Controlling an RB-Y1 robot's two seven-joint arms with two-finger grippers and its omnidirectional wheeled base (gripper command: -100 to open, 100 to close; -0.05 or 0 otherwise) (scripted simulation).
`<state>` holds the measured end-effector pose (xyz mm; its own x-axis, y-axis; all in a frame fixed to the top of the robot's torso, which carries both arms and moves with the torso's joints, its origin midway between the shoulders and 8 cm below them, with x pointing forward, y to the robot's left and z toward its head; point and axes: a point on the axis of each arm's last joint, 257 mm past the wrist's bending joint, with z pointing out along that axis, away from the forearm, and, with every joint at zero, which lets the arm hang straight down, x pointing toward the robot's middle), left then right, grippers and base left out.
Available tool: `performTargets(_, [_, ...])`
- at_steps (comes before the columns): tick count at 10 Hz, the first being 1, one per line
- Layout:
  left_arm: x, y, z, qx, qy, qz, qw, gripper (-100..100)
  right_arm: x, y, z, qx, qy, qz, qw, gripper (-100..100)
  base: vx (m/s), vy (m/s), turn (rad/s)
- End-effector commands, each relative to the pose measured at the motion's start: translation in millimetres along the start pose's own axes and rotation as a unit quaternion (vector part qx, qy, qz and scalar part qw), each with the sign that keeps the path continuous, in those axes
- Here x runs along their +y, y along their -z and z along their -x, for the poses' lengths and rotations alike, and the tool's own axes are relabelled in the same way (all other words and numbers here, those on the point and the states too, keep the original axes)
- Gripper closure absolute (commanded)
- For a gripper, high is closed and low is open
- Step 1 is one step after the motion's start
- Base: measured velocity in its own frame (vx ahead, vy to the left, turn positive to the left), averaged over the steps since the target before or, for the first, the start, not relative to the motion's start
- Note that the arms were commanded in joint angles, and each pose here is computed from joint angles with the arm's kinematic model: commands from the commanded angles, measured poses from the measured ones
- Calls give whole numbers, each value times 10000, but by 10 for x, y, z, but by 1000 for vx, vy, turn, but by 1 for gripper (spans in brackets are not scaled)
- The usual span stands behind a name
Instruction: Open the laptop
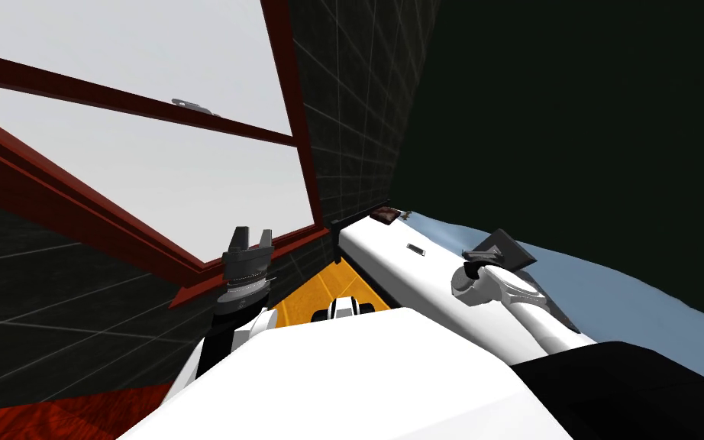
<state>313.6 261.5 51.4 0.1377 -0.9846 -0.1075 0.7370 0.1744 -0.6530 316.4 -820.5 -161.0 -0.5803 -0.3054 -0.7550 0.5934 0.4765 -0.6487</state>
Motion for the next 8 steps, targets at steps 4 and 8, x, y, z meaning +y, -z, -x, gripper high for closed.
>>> performTargets(4, [0, 0, 0, 0, 0, 0, 10000, 0, -754, -64, -317, 512, 595, -921, 9927, -100, -25, -89, 12])
performTargets(8, [0, 0, 0, 0, 0, 0, 10000, 0, -809, -65, -338, 569, 633, -987, 9915, -100, -3, -73, 0])
